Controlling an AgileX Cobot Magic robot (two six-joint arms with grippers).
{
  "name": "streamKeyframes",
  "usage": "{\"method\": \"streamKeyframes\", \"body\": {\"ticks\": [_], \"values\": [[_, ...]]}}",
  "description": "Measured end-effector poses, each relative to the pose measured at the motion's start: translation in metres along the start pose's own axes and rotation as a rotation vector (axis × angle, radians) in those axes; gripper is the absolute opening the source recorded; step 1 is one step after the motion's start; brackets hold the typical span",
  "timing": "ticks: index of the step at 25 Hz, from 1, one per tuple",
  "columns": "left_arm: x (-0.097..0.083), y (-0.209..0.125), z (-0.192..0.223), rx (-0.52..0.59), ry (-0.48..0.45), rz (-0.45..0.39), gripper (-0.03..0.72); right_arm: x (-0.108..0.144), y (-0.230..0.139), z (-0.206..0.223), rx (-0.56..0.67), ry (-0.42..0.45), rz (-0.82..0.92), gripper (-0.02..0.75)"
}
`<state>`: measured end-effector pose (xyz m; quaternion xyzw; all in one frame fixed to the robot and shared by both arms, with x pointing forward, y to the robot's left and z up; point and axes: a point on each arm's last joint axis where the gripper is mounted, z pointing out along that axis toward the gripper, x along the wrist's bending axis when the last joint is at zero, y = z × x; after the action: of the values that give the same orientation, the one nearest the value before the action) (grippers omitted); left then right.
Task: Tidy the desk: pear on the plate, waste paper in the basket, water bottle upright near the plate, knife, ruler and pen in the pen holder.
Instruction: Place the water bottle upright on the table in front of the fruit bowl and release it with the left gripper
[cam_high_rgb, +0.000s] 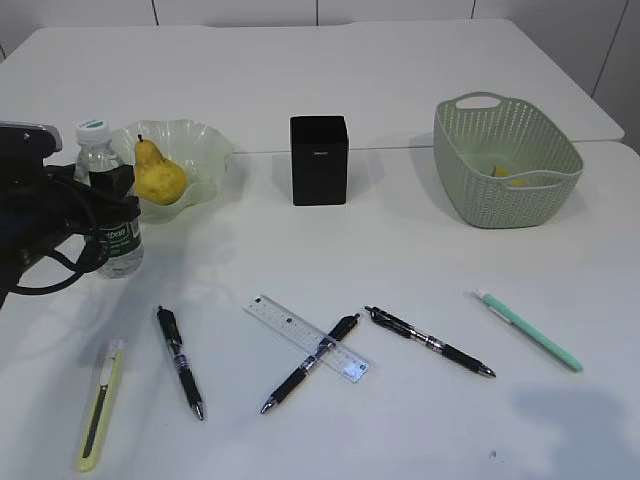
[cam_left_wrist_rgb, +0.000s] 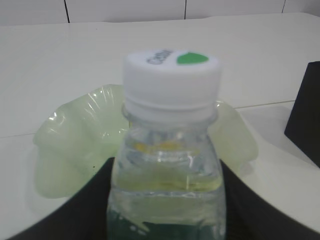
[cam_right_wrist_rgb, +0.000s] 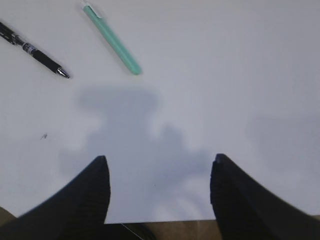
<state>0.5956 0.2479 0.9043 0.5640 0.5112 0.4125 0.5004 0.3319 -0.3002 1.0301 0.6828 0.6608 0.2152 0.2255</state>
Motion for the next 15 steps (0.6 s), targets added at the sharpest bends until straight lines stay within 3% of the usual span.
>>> {"method": "streamKeyframes", "body": {"ticks": [4,11,15], "values": [[0.0,0.0001,0.0,-0.001,0.0,-0.004,0.358,0.0,0.0,0.0,0.0,0.0,0.0,0.496],[0.0,0.0001,0.0,-0.001,0.0,-0.022,0.524,0.0,0.0,0.0,0.0,0.0,0.0,0.496],[0.0,0.0,-0.0004,0.016,0.001,-0.022,0.556,0.0,0.0,0.0,0.0,0.0,0.0,0.496]]}}
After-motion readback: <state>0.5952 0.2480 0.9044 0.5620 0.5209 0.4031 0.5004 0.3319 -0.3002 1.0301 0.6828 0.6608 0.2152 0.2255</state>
